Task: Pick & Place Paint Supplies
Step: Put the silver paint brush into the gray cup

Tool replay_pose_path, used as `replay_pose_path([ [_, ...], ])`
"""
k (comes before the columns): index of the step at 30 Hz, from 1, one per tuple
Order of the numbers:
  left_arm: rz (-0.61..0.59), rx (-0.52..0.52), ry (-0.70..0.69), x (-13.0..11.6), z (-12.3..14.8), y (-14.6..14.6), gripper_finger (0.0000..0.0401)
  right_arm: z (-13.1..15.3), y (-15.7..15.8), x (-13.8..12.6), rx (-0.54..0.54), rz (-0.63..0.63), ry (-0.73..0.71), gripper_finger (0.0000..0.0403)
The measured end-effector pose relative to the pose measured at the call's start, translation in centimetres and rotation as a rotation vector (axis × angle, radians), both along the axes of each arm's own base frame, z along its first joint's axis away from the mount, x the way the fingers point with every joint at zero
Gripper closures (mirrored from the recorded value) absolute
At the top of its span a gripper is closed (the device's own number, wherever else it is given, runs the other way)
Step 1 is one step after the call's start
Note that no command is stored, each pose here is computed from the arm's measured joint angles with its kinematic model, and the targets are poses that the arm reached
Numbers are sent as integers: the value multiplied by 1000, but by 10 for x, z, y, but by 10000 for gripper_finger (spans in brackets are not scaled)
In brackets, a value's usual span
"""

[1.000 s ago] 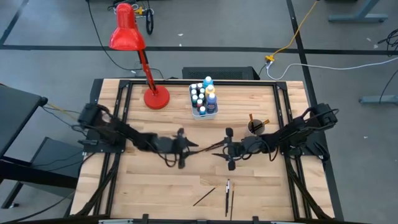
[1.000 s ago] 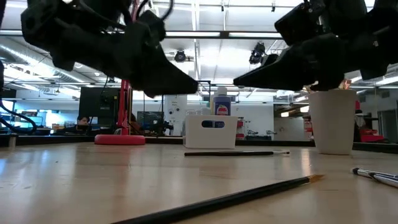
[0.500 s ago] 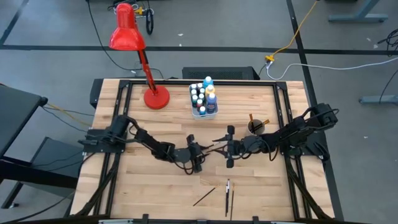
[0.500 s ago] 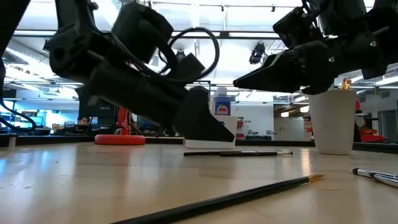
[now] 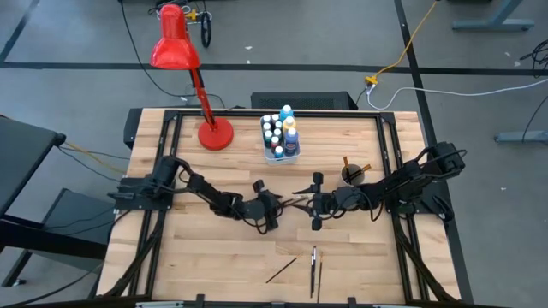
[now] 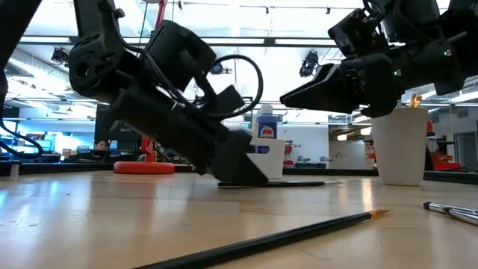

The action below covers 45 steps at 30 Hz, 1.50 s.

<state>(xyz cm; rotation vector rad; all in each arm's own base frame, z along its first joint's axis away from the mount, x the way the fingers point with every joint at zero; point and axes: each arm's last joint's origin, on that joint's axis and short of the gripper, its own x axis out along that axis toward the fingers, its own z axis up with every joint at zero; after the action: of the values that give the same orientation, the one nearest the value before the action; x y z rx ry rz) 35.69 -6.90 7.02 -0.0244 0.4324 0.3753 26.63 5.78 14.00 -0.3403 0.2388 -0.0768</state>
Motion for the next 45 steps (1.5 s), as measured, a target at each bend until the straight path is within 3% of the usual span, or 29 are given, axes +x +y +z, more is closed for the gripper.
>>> replay_pose_path([
  [3,23,11,21,-1,-2,4,257,0,0,0,0,0,0,217],
  [9,9,-68,67,-1,-4,12,272,0,0,0,1,1,0,217],
  [16,5,-119,90,0,-7,22,381,0,0,0,5,10,1,217],
  [21,97,-43,63,0,-6,27,382,0,0,0,5,10,0,217],
  [26,68,7,45,0,5,25,385,0,0,0,34,4,-6,217],
  [30,55,36,-46,1,36,18,386,6,2,1,127,-6,-79,217],
  [36,44,123,-147,-6,87,6,386,39,12,-7,133,55,-249,217],
  [39,91,184,-177,-14,111,2,386,63,22,-18,142,175,-336,219],
  [43,132,246,-224,-26,139,-6,386,90,35,-36,151,457,-425,232],
  [45,116,258,-257,-32,153,-12,386,94,36,-41,145,476,-412,240],
])
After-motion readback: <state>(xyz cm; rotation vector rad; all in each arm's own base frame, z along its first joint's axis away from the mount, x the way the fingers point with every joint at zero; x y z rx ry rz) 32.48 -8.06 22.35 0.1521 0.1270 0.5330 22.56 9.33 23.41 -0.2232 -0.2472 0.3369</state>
